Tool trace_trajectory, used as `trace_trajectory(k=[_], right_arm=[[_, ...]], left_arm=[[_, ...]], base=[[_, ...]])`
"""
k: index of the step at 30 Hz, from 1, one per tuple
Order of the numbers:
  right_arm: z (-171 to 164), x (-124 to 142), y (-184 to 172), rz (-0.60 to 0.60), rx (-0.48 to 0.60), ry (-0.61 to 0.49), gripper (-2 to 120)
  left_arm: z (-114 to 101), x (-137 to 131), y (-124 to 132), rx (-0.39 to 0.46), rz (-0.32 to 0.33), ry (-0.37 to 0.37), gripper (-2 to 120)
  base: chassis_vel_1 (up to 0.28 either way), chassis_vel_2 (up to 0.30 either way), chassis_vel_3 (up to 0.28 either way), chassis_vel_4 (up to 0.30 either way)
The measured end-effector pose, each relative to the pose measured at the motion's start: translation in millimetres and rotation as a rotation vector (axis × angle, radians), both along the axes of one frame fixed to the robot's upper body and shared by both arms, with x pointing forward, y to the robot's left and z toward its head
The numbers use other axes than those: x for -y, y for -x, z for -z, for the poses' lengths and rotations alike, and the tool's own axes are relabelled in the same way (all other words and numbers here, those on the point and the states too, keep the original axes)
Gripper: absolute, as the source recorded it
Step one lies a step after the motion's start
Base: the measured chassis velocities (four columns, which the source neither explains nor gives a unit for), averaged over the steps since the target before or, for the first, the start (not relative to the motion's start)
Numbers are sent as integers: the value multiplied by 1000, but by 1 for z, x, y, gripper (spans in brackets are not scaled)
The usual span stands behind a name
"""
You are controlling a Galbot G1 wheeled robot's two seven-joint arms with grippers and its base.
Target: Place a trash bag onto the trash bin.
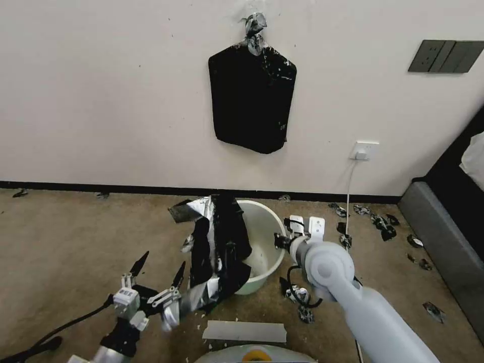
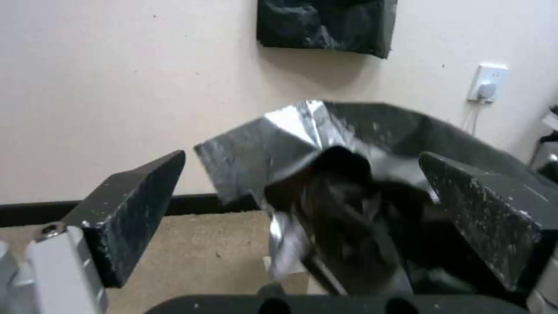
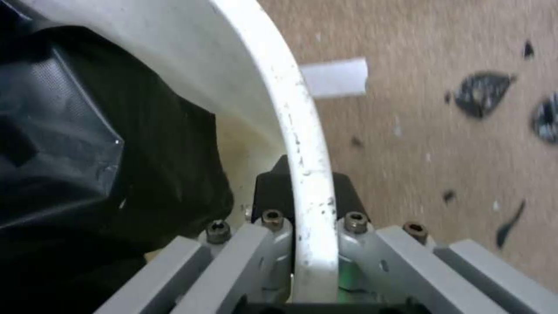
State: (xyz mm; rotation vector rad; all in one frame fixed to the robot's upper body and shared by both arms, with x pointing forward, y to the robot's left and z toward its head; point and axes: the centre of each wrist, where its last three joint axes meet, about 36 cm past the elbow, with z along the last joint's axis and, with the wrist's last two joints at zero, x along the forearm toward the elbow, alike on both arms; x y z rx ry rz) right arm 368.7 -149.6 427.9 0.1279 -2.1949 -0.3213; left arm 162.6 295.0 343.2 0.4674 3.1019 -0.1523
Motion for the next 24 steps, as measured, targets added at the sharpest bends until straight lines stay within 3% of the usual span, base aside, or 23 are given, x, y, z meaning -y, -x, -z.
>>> trace_trajectory(k=[15, 24], right_arm=[[7, -5, 14, 7, -28, 11, 4], [8, -5, 13, 3, -20, 15, 34]], left_arm=[[2, 6, -4, 6, 5, 1, 100], [4, 7, -6, 1, 11, -3, 100]], base=[[0, 0, 0, 0], [0, 0, 0, 0]])
